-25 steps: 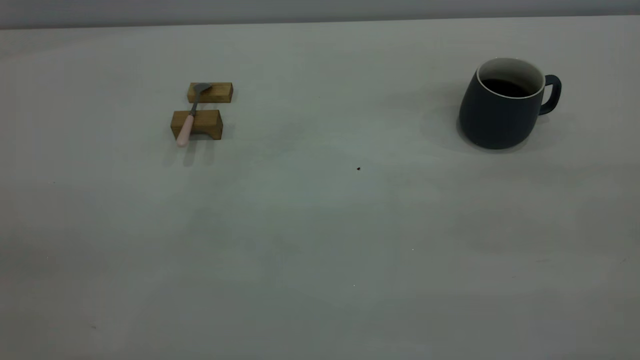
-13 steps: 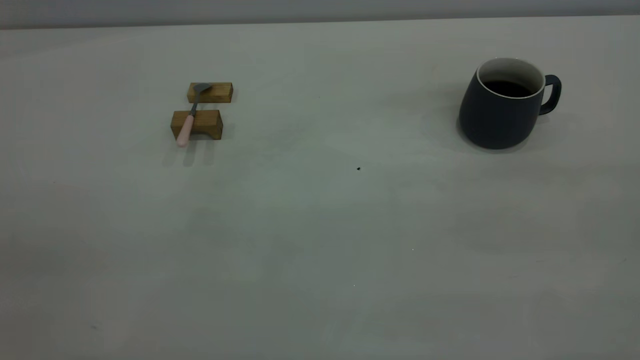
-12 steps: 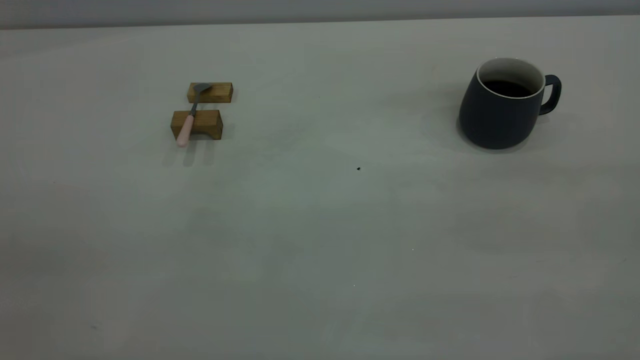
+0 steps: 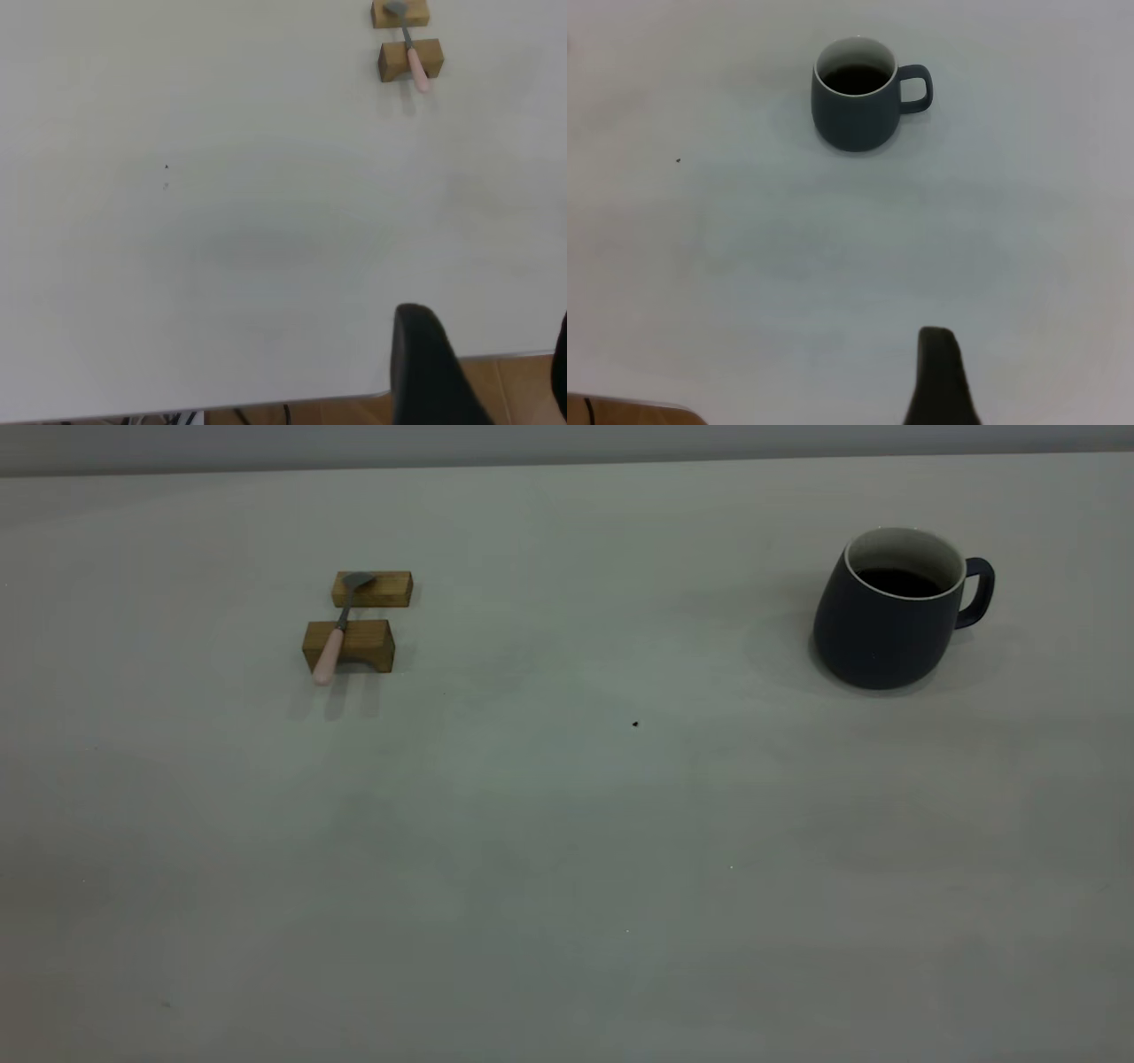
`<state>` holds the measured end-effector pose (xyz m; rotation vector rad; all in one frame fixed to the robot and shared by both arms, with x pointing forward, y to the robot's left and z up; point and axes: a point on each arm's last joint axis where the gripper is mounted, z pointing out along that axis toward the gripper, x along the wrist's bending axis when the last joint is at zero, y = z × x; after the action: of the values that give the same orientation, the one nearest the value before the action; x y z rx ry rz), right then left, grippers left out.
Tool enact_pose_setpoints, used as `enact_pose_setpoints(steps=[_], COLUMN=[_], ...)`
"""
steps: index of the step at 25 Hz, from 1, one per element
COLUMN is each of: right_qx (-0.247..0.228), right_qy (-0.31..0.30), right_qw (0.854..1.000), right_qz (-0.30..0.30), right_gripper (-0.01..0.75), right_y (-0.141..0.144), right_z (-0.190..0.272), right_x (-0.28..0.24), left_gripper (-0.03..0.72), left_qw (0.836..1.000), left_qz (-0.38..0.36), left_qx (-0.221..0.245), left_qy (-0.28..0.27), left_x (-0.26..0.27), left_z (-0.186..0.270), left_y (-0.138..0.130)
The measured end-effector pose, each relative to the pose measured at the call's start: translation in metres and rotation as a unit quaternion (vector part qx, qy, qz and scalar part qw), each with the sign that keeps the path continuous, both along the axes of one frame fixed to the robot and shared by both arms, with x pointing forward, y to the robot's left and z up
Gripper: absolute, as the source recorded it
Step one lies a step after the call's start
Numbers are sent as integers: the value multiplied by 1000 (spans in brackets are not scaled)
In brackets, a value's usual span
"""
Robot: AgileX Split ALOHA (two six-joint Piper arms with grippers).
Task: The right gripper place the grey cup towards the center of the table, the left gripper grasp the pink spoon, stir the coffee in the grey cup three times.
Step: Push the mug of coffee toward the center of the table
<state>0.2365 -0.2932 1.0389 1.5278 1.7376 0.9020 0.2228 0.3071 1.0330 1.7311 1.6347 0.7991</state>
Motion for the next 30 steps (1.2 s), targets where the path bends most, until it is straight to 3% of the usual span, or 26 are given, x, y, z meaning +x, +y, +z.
enact_pose_setpoints(steps=[8, 11, 15, 23, 30], right_qx=[0, -11, -51, -147, -180], right_qy=[7, 85, 190, 227, 311], right_qw=[1000, 996, 980, 959, 917], right_qz=[-3, -4, 15, 86, 171], right_gripper=[591, 591, 591, 591, 591], right_y=[0, -1, -2, -5, 5], right_z=[6, 16, 22, 2, -53], right_x=[4, 25, 71, 170, 240], left_gripper=[413, 413, 413, 413, 413], left_qw=[1000, 1000, 1000, 1000, 1000], left_qz=[0, 0, 0, 0, 0], left_qx=[0, 0, 0, 0, 0], left_qy=[0, 0, 0, 0, 0], left_x=[0, 0, 0, 0, 0], left_z=[0, 0, 0, 0, 0], left_y=[0, 0, 0, 0, 0])
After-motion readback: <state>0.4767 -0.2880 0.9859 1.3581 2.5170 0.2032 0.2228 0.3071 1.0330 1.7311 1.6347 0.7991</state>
